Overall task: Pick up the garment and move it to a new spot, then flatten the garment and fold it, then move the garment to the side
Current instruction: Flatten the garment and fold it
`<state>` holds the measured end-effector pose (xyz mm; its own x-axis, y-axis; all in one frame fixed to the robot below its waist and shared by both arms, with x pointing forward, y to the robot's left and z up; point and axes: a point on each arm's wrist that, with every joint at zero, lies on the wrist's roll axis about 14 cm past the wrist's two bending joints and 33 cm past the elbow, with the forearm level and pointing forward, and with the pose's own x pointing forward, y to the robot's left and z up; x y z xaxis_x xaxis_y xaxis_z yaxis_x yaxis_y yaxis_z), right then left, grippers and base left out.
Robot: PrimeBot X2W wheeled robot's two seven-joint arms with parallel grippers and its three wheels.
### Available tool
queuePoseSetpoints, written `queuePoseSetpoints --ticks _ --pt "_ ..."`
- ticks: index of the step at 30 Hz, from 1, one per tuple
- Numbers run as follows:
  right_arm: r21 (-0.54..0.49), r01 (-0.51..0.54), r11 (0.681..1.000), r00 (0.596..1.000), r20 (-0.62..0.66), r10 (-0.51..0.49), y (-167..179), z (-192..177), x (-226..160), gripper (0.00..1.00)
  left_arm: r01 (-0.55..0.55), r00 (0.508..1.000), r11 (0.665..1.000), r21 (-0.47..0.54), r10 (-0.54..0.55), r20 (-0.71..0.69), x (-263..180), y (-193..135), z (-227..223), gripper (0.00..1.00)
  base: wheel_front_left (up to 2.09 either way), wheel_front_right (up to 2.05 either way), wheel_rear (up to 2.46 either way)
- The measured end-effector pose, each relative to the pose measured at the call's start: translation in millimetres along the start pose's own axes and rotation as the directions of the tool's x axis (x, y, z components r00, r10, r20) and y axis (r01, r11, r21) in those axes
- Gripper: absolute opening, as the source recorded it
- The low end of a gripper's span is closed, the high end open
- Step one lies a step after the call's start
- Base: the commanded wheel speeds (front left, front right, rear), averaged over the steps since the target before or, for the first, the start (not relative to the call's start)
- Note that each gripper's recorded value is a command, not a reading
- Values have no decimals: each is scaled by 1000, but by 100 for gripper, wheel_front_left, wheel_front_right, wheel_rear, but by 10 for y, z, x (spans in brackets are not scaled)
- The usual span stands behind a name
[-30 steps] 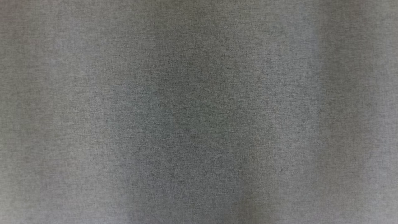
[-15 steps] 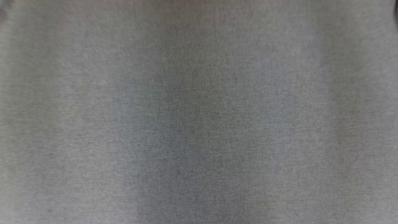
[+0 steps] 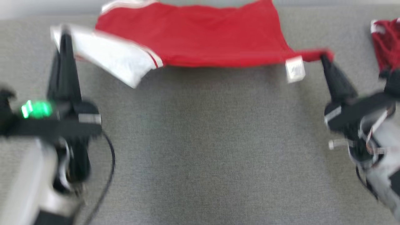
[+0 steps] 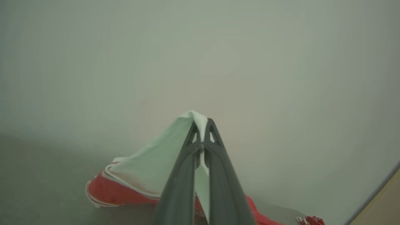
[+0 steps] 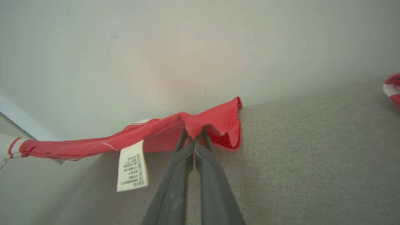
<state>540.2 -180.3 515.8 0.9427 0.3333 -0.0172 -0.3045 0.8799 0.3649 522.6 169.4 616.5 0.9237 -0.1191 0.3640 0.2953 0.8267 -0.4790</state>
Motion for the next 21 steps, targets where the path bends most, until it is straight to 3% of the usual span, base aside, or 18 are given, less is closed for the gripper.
queuePoseSetpoints --ticks 9,14,21 --pt "60 43 997 996 -83 -38 18 -379 -768 0 -240 964 967 -83 228 -134 -1136 235 -403 0 0 0 0" --pt "78 119 990 983 -153 -106 -71 -676 -1265 0 -386 906 917 -98 357 -226 -1844 330 -650 0 0 0 0" --pt "143 183 973 964 -222 -149 -10 -1007 -1771 0 -489 846 869 -81 449 -287 -2488 420 -731 0 0 0 0"
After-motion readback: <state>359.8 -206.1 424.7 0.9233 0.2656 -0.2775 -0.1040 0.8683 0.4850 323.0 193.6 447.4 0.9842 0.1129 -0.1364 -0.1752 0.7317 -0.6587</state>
